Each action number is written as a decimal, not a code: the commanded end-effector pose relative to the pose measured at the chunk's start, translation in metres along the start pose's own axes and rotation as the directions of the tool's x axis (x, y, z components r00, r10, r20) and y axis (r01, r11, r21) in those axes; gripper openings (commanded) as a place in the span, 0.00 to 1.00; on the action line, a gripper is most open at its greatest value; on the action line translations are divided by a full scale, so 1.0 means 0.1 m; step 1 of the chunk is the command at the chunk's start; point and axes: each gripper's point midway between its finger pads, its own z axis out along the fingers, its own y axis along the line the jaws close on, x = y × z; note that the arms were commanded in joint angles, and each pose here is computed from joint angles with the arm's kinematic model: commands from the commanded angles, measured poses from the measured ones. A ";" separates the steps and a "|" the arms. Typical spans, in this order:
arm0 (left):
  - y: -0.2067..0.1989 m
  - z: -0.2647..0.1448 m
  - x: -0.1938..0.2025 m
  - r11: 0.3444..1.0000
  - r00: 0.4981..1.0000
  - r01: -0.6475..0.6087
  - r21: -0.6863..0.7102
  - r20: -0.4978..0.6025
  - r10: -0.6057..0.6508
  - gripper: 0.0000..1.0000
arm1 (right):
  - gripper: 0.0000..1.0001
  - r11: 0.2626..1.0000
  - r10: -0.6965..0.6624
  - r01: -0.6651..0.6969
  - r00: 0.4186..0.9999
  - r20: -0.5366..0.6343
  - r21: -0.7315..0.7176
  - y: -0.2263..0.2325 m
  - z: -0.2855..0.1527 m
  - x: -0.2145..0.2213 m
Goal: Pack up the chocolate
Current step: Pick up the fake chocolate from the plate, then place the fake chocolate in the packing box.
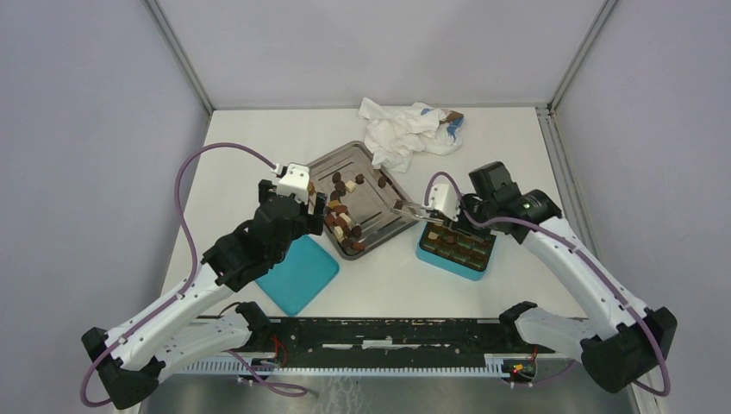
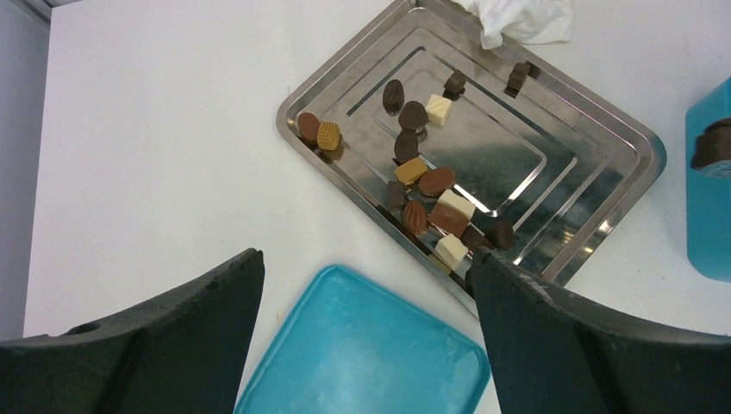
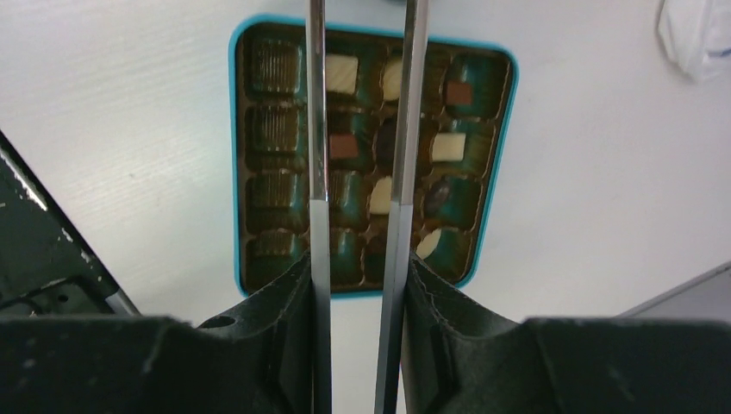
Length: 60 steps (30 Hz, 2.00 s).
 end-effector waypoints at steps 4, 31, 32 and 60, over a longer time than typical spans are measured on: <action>0.00 0.04 -0.07 1.000 0.999 -0.024 0.005 0.025 0.023 0.94 | 0.13 0.996 0.035 -0.030 0.998 -0.058 0.081 0.14 -0.29 0.52; -0.05 0.04 -0.06 0.999 1.000 -0.021 0.032 0.021 0.021 0.94 | 0.16 0.949 0.154 -0.043 0.927 -0.342 0.312 0.38 -0.89 1.54; -0.05 0.04 -0.05 0.999 1.000 -0.022 0.032 0.019 0.022 0.94 | 0.16 0.951 0.153 -0.044 0.927 -0.342 0.307 0.39 -0.87 1.55; -0.05 0.04 -0.05 0.999 1.000 -0.023 0.031 0.019 0.022 0.94 | 0.48 0.977 0.135 -0.061 0.919 -0.370 0.204 0.48 -0.68 1.59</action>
